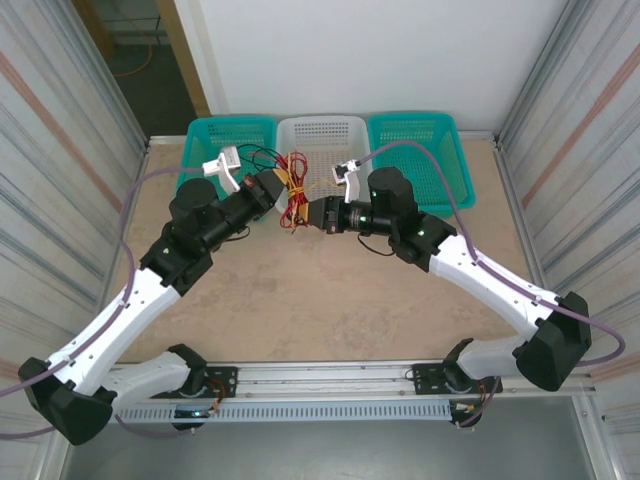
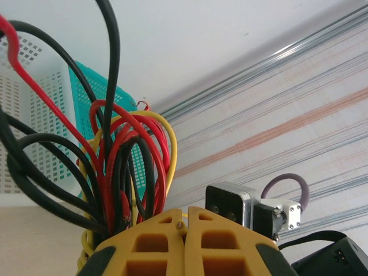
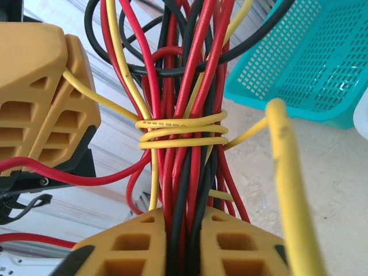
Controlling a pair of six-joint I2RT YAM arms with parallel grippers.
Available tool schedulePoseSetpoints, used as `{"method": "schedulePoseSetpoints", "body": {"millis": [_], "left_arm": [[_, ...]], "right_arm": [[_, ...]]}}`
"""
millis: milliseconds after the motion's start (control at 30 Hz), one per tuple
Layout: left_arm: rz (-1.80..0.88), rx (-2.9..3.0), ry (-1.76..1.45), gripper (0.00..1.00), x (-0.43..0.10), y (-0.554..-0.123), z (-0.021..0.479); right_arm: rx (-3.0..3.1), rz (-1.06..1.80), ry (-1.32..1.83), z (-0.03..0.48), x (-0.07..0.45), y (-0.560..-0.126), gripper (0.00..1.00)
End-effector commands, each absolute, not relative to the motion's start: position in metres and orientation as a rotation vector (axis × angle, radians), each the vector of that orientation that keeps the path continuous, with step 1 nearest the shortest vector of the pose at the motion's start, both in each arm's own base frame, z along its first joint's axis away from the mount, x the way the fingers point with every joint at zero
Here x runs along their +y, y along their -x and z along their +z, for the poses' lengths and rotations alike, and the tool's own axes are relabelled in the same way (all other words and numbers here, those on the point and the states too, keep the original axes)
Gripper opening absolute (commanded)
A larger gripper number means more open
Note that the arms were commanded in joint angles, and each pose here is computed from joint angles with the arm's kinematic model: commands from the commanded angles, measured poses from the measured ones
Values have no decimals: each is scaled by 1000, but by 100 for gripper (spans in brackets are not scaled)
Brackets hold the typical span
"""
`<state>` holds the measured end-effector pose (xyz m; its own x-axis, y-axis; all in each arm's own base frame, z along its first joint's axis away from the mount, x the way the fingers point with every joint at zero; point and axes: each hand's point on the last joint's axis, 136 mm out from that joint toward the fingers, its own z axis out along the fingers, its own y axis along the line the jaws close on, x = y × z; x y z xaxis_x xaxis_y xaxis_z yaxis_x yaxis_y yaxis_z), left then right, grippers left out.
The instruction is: Untangle the cables
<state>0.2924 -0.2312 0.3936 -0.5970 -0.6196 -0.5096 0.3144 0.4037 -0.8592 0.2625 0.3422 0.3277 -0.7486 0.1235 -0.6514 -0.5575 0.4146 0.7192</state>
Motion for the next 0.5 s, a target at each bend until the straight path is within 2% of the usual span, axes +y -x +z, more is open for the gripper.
{"method": "schedulePoseSetpoints", "body": {"millis": [0,33,67,167,233,367,467], "left_arm": [[-1397,1688,205,0,-234,-284,423],[-1377,1697,207,0,-232,-285,421],[-1343,1717,203,6,-229,-285,417],[-1197,1783,138,66,-215,-285,410],[-1072,1827,49,98,-200,-281,412],[-888,1920,-176,99,-174,-271,414],[-947,1969,-312,99,-174,-265,409]], "right_arm": [[1987,1379,415,345,345,-260,4],[1987,1366,417,346,343,-259,2],[1986,1350,424,346,341,-259,0],[2005,1285,446,348,332,-259,0],[2025,1224,477,348,324,-257,0],[2072,1081,603,345,310,-249,0],[2101,1003,700,341,304,-242,0]]}}
